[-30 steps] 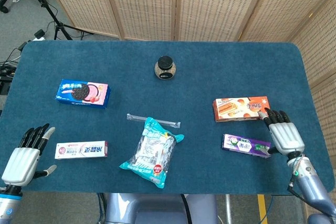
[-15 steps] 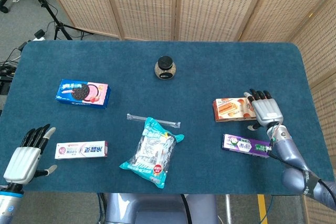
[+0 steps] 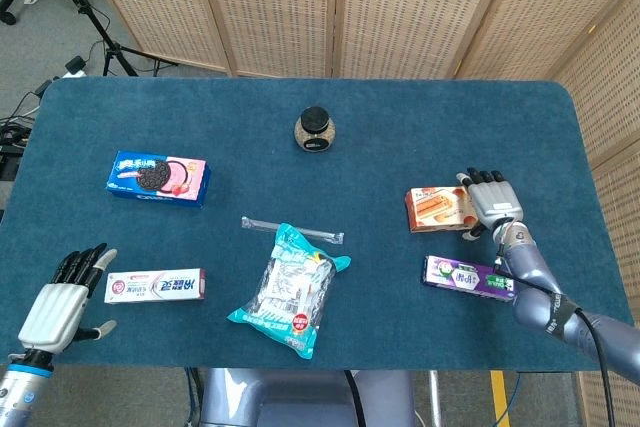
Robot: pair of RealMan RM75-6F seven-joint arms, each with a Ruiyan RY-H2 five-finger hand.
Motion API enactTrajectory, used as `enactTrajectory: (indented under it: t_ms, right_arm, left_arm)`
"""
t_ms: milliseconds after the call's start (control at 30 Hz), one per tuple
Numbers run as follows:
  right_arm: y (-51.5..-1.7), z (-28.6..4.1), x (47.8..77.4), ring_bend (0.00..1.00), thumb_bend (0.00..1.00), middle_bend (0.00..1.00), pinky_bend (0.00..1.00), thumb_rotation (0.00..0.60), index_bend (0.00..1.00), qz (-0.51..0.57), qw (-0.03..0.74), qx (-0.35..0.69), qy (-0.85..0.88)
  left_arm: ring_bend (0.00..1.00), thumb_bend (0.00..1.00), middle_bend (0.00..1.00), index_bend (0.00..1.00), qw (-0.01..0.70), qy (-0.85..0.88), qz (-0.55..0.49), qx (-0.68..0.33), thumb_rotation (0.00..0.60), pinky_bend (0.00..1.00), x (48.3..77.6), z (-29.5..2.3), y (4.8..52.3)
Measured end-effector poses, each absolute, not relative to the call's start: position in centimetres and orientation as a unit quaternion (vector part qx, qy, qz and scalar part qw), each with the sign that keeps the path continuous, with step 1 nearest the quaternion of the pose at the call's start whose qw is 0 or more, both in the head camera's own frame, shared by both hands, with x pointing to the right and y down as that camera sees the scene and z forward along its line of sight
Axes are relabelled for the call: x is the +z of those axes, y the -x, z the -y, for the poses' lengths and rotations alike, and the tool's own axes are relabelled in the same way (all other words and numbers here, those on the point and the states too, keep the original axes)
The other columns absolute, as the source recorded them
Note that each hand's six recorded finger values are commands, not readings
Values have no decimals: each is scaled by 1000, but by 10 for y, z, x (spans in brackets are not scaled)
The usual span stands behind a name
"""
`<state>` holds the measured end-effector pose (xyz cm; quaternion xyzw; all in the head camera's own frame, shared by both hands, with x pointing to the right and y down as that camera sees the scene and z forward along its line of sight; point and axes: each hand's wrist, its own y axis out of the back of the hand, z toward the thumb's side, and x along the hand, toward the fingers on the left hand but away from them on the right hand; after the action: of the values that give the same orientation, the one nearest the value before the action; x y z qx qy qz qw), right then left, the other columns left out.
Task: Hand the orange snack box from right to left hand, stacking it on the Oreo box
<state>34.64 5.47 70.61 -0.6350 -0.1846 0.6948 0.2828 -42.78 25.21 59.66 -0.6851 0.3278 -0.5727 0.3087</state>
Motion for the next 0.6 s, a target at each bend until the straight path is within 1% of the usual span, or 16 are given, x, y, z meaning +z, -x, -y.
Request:
enactTrajectory:
  t_ms: [267, 333, 367, 400, 433, 500, 600]
  right_arm:
    - [-352, -62, 731, 0, 0, 1, 6, 600, 7, 172, 269, 709, 629]
    - [-353, -61, 732, 14, 0, 56, 73, 600, 98, 177, 272, 709, 626]
    - [-353, -60, 732, 60, 3, 129, 146, 600, 192, 180, 276, 709, 623]
    - [-353, -59, 732, 132, 12, 222, 225, 600, 288, 185, 282, 709, 620]
    - [-353, -57, 730, 213, 26, 301, 287, 600, 358, 192, 292, 707, 615]
    - [-351, -52, 727, 303, 46, 389, 356, 600, 431, 206, 311, 702, 607]
    - [-346, -45, 721, 375, 62, 459, 406, 600, 493, 230, 342, 685, 600]
  left_arm:
    - [0, 130, 0, 32, 312, 685, -333, -568, 600, 0, 593, -250, 427]
    - [0, 130, 0, 33, 312, 686, -334, -566, 600, 0, 592, -250, 426]
    - [0, 130, 0, 32, 312, 687, -335, -565, 600, 0, 592, -250, 426]
    - [0, 130, 0, 32, 313, 687, -335, -564, 600, 0, 591, -250, 425]
    - [0, 131, 0, 32, 313, 688, -335, -563, 600, 0, 591, -250, 425]
    - [0, 132, 0, 32, 313, 688, -335, -562, 600, 0, 591, -251, 424]
    - [0, 133, 0, 32, 313, 689, -336, -561, 600, 0, 591, -251, 424]
